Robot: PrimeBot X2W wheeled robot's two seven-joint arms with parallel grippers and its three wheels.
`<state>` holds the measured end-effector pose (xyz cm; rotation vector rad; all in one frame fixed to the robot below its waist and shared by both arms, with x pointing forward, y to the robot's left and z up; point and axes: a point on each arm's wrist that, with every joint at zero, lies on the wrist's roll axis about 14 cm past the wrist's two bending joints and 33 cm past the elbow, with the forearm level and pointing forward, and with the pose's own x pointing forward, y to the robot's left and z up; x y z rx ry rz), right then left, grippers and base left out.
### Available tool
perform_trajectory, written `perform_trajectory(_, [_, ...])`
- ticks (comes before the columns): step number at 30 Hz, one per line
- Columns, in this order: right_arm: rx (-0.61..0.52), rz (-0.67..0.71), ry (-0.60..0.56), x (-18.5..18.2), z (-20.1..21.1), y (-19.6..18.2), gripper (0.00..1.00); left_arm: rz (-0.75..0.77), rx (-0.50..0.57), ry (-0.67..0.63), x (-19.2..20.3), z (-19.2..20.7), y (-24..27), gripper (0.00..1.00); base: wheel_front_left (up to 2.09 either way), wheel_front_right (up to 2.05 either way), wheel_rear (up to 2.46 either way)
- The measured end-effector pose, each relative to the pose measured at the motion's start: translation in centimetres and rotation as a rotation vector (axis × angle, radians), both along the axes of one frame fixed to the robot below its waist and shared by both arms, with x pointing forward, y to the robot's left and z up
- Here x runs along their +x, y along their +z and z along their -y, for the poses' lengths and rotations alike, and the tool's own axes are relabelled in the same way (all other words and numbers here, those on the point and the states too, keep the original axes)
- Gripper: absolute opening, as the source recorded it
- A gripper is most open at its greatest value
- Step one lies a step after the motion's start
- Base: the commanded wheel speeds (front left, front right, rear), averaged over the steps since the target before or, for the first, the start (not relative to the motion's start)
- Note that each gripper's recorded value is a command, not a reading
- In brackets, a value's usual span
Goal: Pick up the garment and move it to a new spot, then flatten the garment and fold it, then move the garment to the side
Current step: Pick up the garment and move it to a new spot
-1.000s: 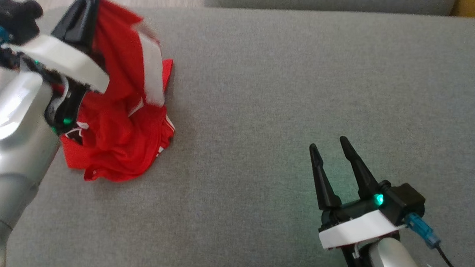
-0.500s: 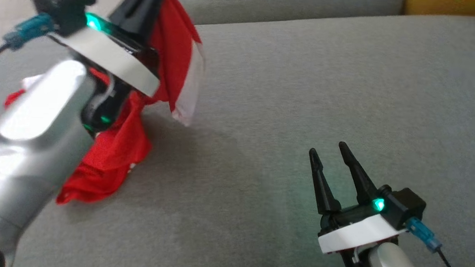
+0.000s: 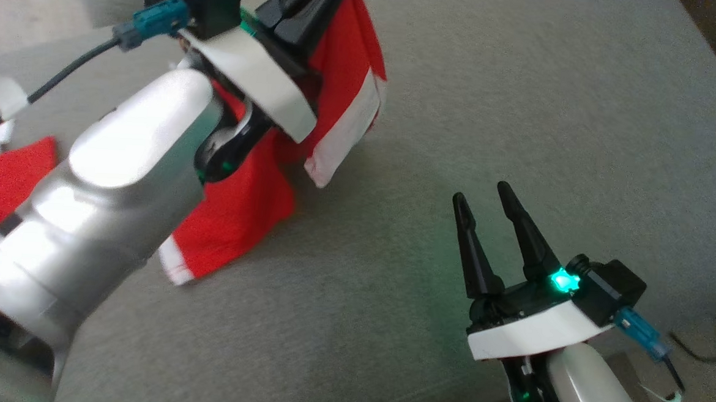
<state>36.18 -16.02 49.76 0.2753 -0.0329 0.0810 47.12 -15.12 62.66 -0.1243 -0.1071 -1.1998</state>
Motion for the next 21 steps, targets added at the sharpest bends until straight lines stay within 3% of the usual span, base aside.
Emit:
perform_trajectory(1, [0.001, -0.008, -0.017, -0.2, 0.5, -0.2, 1.00, 0.000, -0.006, -0.020, -0.1, 0.9, -0.1, 0.00, 0.00, 0.00, 0.00])
perform_trajectory(2, [0.001, -0.015, -0.032, -0.3, 0.9, -0.4, 1.00, -0.005, -0.002, -0.051, -0.5, 1.9, -0.4, 0.16, 0.00, 0.00, 0.00])
perform_trajectory(3, [0.001, -0.022, -0.046, -0.5, 1.3, -0.5, 1.00, -0.020, 0.015, -0.077, -0.8, 2.7, -1.1, 0.88, 0.00, 0.00, 0.00])
perform_trajectory(4, [0.001, -0.022, -0.046, -0.5, 1.3, -0.5, 1.00, -0.020, 0.015, -0.077, -0.8, 2.7, -1.1, 1.00, 0.00, 0.00, 0.00])
perform_trajectory(7, [-0.007, -0.042, -0.075, -0.7, 2.2, -1.0, 1.00, -0.040, 0.097, -0.140, -1.9, 4.1, -4.3, 1.00, 0.00, 0.00, 0.00])
perform_trajectory(10, [-0.009, -0.047, -0.089, -0.7, 2.7, -1.2, 1.00, -0.049, 0.117, -0.117, -1.2, 3.5, -5.7, 1.00, 0.00, 0.00, 0.00])
perform_trajectory(16, [-0.018, -0.025, -0.051, 0.1, 1.7, -0.8, 1.00, -0.016, 0.104, 0.030, 1.7, -0.9, -5.2, 1.00, 0.00, 0.00, 0.00])
perform_trajectory(21, [-0.035, -0.011, 0.007, 1.0, 0.1, -0.7, 1.00, -0.012, 0.086, 0.212, 3.5, -7.0, -4.4, 1.00, 0.00, 0.00, 0.00])
